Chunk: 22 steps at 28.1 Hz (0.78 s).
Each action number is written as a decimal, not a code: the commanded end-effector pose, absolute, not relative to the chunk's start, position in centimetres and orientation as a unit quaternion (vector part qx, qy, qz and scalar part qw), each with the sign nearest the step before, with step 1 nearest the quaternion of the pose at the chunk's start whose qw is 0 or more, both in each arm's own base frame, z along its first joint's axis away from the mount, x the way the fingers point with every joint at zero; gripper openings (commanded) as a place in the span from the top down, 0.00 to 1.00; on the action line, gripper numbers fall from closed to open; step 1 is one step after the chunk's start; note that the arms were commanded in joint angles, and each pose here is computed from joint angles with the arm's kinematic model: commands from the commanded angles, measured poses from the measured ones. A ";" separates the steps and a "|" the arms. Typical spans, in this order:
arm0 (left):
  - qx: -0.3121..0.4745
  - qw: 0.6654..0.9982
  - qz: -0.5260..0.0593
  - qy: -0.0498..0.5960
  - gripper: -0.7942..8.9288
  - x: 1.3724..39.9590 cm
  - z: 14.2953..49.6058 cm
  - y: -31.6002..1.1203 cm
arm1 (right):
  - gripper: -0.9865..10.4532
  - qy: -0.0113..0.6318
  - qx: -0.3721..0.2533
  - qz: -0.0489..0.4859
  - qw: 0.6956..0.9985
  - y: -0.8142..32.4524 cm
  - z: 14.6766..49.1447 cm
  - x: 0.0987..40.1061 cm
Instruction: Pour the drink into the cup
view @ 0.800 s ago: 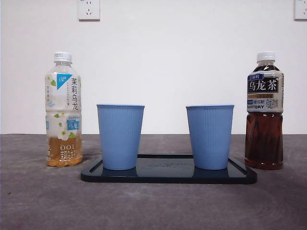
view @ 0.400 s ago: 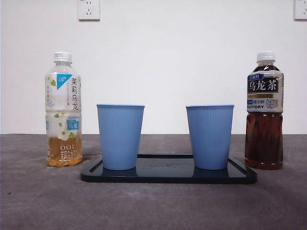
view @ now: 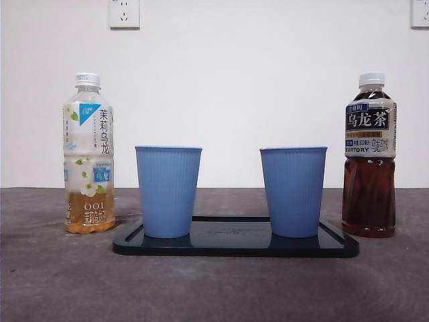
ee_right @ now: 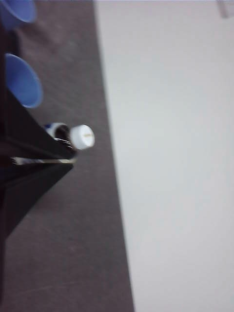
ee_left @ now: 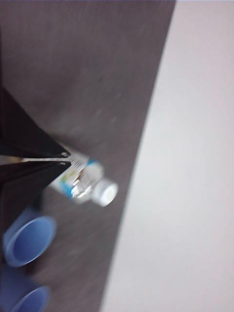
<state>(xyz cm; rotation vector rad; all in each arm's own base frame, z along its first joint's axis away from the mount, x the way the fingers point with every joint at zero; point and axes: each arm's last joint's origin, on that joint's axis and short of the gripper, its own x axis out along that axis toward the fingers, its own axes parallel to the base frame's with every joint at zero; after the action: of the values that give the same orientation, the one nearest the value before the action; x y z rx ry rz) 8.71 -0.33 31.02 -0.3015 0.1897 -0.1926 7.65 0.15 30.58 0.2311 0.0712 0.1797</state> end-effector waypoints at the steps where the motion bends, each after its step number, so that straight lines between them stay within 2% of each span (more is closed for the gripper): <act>1: -0.111 0.974 -0.154 0.127 0.91 9.6 32.1 -0.6 | 0.91 0.074 0.081 0.109 0.988 0.2 31.7 8.1; 7: -0.089 0.944 -0.232 0.216 0.91 11.0 32.4 -1.1 | 0.91 0.172 0.060 0.159 0.970 0.5 32.4 9.1; 12: -0.060 0.923 -0.266 0.270 0.91 11.1 32.0 -1.7 | 0.91 0.243 0.040 0.201 0.948 1.1 31.6 9.0; 18: -0.043 0.906 -0.294 0.302 0.91 10.6 31.4 -2.3 | 0.91 0.294 0.014 0.219 0.930 1.7 30.7 8.4; 22: -0.039 0.904 -0.299 0.303 0.91 10.6 31.4 -2.4 | 0.91 0.302 0.010 0.231 0.925 1.9 30.6 8.2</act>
<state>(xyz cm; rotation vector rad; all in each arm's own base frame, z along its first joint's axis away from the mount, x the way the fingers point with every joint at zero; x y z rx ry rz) 10.59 -2.34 30.78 -0.0998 0.6518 -0.6041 8.22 1.90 30.16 0.0345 0.6367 0.4679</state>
